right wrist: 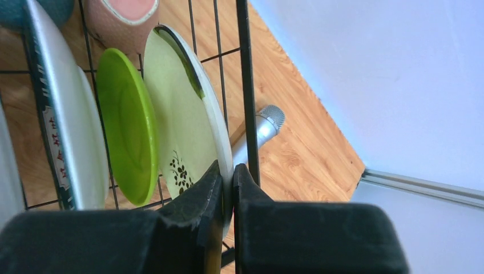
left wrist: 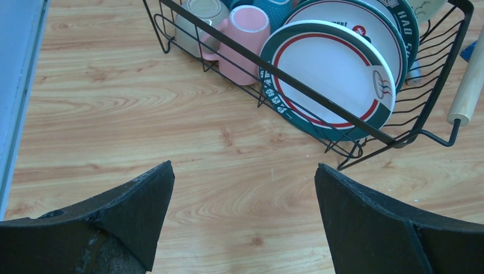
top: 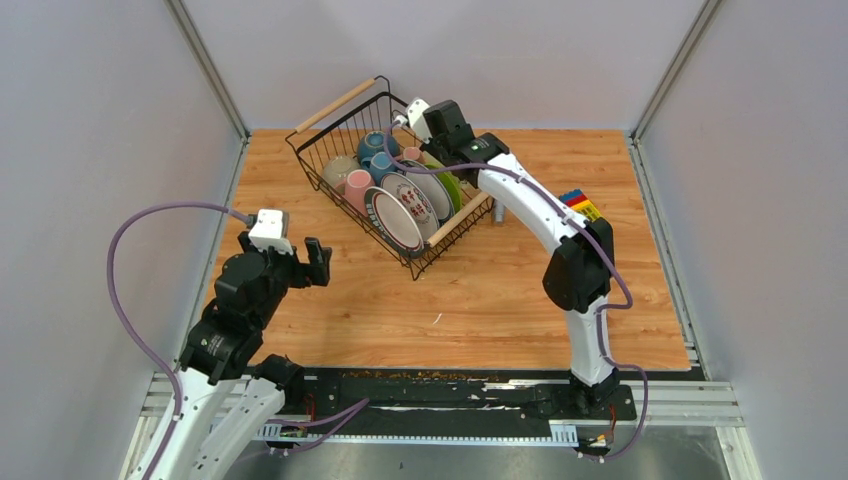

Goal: Unload the mixed dishes from the dish rack
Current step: Pick up the plate from the dish rack.

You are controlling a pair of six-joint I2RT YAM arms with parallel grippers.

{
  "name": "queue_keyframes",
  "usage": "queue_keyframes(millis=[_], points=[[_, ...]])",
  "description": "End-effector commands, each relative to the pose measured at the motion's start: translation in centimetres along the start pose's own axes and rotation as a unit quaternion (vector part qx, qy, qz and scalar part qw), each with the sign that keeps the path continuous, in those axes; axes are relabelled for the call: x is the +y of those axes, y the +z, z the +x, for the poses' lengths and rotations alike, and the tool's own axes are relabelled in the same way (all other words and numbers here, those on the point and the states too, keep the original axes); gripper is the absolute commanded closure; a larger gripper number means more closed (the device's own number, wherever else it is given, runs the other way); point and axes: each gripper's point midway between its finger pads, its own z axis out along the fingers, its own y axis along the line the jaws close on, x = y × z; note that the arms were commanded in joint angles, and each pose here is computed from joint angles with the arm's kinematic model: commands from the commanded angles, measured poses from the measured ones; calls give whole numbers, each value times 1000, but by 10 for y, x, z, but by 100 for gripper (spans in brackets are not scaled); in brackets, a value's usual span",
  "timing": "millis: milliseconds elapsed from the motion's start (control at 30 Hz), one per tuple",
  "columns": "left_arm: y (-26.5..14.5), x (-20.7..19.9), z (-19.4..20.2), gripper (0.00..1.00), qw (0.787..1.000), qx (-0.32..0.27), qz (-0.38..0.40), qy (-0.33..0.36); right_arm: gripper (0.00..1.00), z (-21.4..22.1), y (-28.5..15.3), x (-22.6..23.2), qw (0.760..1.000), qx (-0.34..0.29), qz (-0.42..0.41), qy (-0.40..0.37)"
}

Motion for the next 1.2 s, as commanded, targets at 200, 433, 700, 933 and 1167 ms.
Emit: queue_keyframes(millis=[200, 433, 700, 933, 1167], points=[[-5, -18, -11, 0, 998, -22, 53, 9, 100, -28, -85, -48, 990, -53, 96, 86], [-9, -27, -18, 0, 996, -33, 79, 8, 100, -20, -138, -58, 976, -81, 108, 171], [-20, -52, -40, 0, 988, -55, 146, -10, 100, -19, -203, -31, 946, -154, -13, 285], [-29, -81, -52, 0, 972, -61, 220, -63, 100, -15, -250, 14, 892, -210, -158, 368], [-31, -112, -59, 0, 945, -66, 300, -113, 100, -13, -284, 56, 828, -250, -287, 412]])
